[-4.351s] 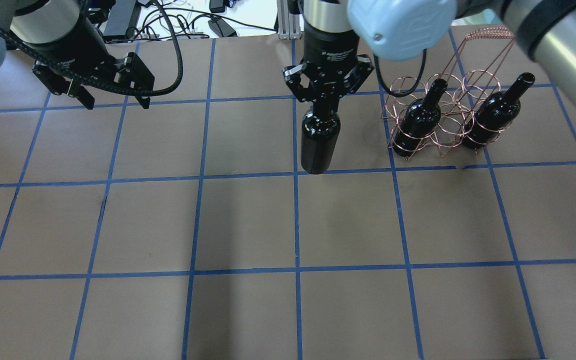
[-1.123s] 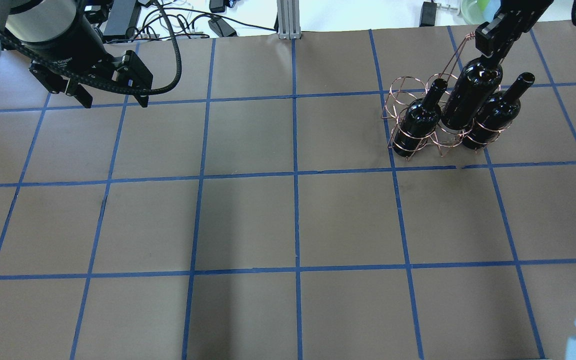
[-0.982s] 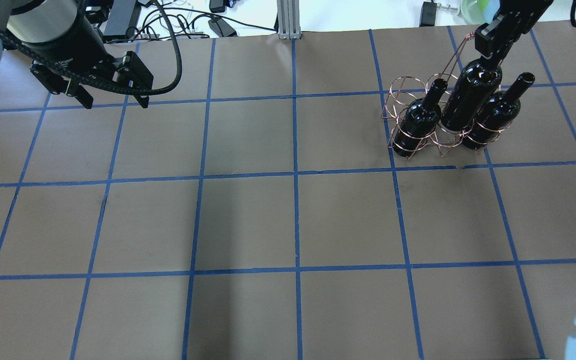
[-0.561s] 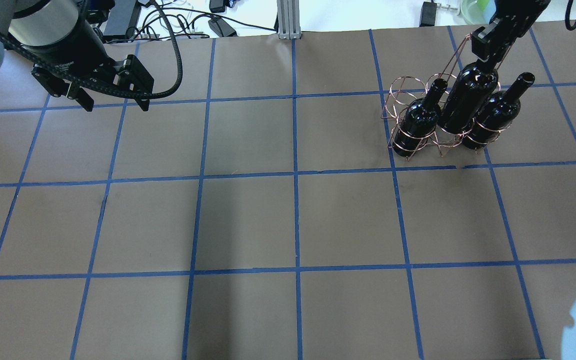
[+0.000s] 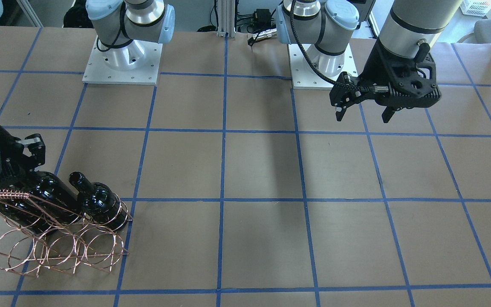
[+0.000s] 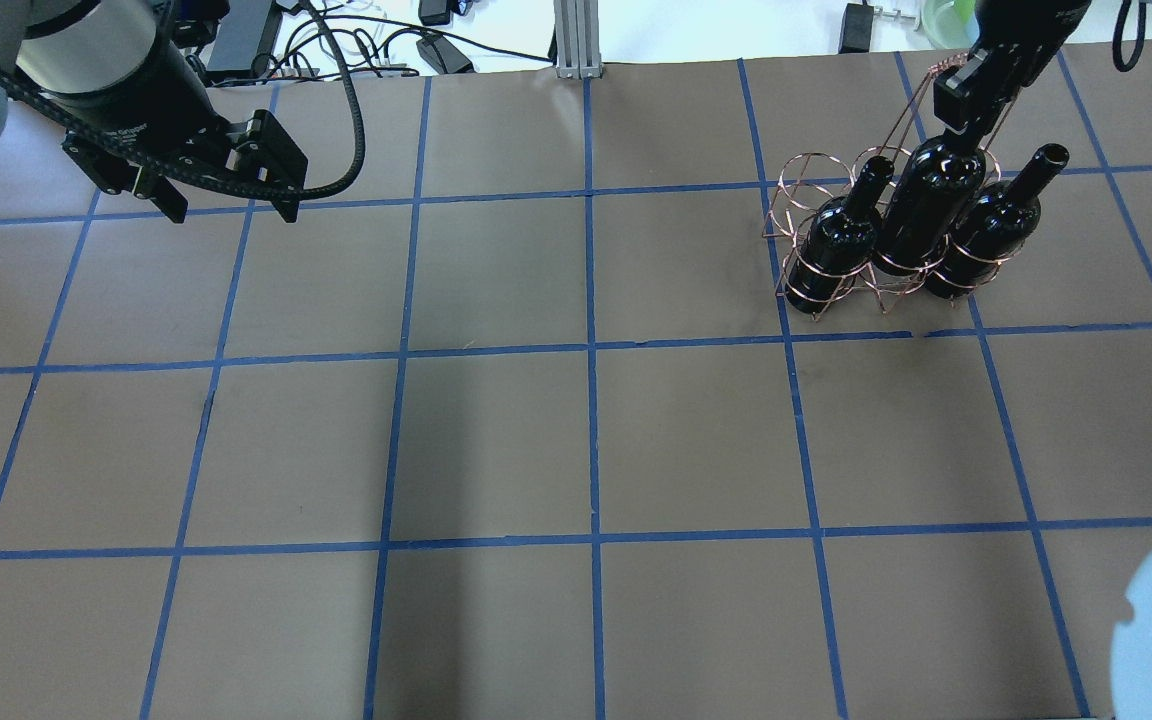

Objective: Place wine into wine basket
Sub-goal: 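Lower the bottle into the empty basket ring beside the other bottles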

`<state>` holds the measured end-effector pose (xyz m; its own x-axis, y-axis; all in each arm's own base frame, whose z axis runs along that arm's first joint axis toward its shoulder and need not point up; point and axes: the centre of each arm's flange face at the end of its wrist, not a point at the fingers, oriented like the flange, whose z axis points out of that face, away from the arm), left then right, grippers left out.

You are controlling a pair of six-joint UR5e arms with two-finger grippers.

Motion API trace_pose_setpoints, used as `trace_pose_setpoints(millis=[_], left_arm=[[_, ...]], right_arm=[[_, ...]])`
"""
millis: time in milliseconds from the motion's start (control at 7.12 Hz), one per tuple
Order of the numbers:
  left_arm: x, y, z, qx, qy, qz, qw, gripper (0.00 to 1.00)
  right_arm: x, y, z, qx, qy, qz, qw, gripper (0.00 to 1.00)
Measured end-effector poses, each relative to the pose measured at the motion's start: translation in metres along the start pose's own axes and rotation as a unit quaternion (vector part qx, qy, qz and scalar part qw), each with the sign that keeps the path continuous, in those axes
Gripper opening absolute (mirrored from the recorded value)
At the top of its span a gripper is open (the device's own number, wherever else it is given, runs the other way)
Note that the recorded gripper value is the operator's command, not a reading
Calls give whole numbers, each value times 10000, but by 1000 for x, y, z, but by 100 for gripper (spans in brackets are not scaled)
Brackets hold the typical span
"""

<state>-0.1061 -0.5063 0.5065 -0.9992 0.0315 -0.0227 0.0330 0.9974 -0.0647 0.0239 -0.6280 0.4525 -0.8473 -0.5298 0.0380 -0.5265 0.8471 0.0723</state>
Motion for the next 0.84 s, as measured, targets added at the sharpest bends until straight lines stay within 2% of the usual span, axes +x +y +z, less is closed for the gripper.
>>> trace_pose_setpoints(millis=[842], left_arm=[[0,1,-1,11,-2,-4,10000,100]], right_arm=[[3,-6,14,-37,-55,-84,9999,0]])
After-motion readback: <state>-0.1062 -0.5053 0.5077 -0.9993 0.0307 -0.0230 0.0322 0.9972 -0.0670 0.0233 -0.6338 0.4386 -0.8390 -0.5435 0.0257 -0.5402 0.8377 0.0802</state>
